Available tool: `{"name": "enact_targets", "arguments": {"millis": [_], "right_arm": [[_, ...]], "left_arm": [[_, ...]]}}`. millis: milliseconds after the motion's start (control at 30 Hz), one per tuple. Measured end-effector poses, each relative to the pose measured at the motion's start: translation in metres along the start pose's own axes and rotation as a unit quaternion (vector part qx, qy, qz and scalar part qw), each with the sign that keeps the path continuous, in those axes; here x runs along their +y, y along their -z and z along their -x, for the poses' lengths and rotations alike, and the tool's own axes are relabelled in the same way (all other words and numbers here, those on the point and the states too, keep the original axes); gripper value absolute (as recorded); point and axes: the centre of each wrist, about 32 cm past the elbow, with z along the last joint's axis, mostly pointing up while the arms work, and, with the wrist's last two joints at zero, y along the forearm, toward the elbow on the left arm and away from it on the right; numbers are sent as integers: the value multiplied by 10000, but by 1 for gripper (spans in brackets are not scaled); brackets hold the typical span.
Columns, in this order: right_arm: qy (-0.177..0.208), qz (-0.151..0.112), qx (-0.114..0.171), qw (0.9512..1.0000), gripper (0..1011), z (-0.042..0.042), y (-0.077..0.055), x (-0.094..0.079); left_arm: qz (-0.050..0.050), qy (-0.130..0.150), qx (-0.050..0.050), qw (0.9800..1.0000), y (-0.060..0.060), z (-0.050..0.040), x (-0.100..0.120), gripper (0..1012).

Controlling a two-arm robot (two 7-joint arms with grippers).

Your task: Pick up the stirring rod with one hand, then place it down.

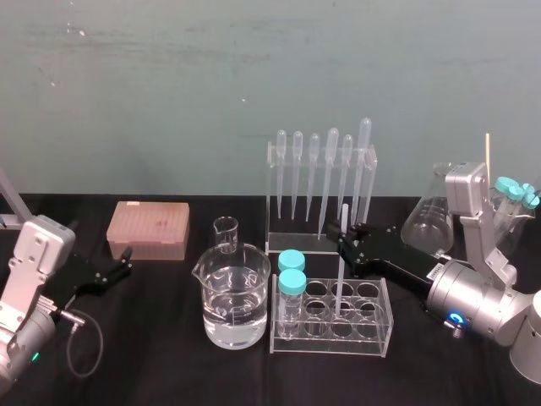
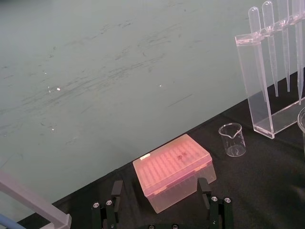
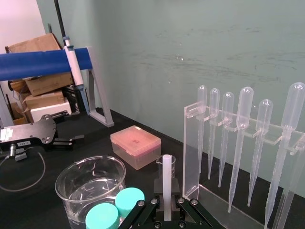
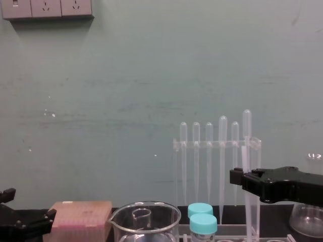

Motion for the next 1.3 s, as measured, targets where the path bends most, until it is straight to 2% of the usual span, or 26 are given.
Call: {"name": "enact_targets", "arguments": {"millis": [167,367,467,533,567,633,700,767,800,967,1000,1067,1200,1300], "right_arm": [[2,-5,3,10000,86,-1,-2,-2],[2,-9,7,10000,244,-1,-2,-4],[2,-11,11,10000,373,-1,-3,-5],[2,-13,12,10000,410,-1,-3,-5],[2,-13,13,10000,472,-1,-3,-5],[2,-15,15,10000,501,-1,-3,-6],[2,-16,15,10000,592,-1,-4,-6],[2,-18,17,10000,634,-1,-4,-6],[2,-19,18,10000,695,-1,-5,-6],[1,-20,21,10000,840,-1,-4,-6],[1,-21,21,10000,840,-1,-4,-6],[12,-39,50,10000,932,15,-5,-24],[72,-61,115,9999,1003,53,5,-78],[208,-87,162,9996,1003,105,13,-154]], "left_arm": [[0,0,0,10000,0,0,0,1000],[0,0,0,10000,0,0,0,1000],[0,0,0,10000,0,0,0,1000],[0,0,0,10000,0,0,0,1000],[0,0,0,10000,0,0,0,1000],[0,0,0,10000,0,0,0,1000],[0,0,0,10000,0,0,0,1000],[0,0,0,10000,0,0,0,1000],[0,0,0,10000,0,0,0,1000],[0,0,0,10000,0,0,0,1000],[0,0,0,10000,0,0,0,1000],[0,0,0,10000,0,0,0,1000],[0,0,0,10000,0,0,0,1000],[0,0,0,10000,0,0,0,1000]]}}
